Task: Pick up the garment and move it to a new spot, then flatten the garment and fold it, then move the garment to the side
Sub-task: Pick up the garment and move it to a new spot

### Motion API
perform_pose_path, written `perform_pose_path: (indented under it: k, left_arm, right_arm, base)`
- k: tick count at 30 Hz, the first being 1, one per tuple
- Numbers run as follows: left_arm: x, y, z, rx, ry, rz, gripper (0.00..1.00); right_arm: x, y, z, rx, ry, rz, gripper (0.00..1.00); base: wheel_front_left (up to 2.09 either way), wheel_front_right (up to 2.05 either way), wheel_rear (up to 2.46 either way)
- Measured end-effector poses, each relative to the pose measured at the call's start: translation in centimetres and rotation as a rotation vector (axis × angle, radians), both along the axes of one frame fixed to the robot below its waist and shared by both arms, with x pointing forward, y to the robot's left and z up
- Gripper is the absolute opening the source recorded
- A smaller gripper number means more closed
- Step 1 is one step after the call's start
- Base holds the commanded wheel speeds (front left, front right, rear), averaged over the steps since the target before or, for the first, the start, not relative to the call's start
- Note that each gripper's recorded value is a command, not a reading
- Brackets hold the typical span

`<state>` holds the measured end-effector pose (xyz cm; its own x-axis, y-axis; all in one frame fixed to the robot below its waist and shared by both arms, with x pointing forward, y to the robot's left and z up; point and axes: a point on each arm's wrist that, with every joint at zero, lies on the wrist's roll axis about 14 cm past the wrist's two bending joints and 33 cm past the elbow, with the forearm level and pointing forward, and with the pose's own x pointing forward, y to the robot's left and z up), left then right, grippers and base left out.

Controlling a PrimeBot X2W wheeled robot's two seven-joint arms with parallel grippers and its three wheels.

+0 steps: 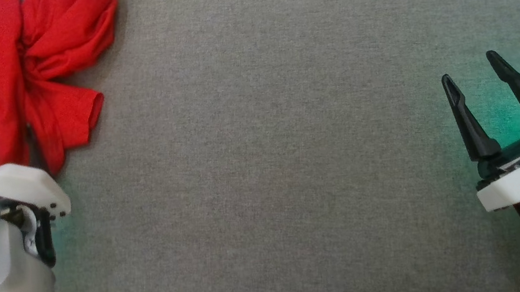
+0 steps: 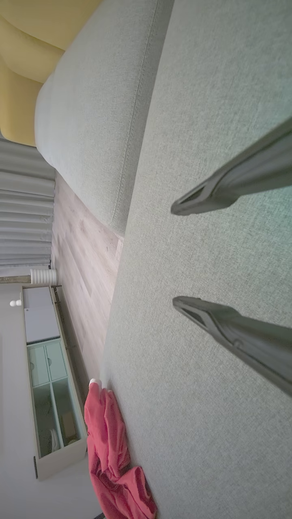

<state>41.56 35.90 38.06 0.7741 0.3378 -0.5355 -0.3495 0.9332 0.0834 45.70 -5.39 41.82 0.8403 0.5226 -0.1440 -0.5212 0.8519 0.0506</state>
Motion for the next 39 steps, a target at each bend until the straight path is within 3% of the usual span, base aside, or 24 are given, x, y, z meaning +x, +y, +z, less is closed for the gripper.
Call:
perform_pose_path:
  k: [5,6,8,16,27,31,39]
  left_arm:
    - [-1.2,-0.1,-1.6,-0.016,0.067,0.007,1.0]
    - [-1.2,-0.2,-1.7,-0.02,0.067,0.005,0.77]
    - [-1.2,-0.4,-1.8,-0.034,0.069,0.0,0.0]
    - [1.2,0.2,0.8,-0.026,-0.058,0.003,0.0]
    - [6.6,1.3,13.8,0.128,-0.381,-0.124,0.0]
    - [8.6,-1.3,19.6,0.147,-0.495,-0.225,0.0]
    - [9.0,-12.3,27.3,0.042,-0.636,-0.533,0.0]
  right_arm:
    - [-0.3,-0.5,0.7,-0.013,-0.007,-0.006,1.0]
    - [-0.3,-0.6,0.9,-0.014,-0.013,-0.007,1.0]
    - [-0.4,-0.8,1.1,-0.019,-0.017,-0.008,1.0]
    - [-0.7,-1.1,0.2,-0.032,0.013,-0.009,1.0]
    - [-2.5,0.5,2.4,0.055,-0.031,-0.02,1.0]
    - [-3.3,0.5,3.7,0.085,-0.061,-0.047,1.0]
    - [-4.9,-1.6,5.9,0.113,-0.11,-0.136,1.0]
  base:
    - [0.0,0.0,0.0]
    - [0.0,0.0,0.0]
    - [0.0,0.0,0.0]
    - [0.0,0.0,0.0]
    - [0.0,0.0,0.0]
    - [0.0,0.0,0.0]
    - [0.0,0.0,0.0]
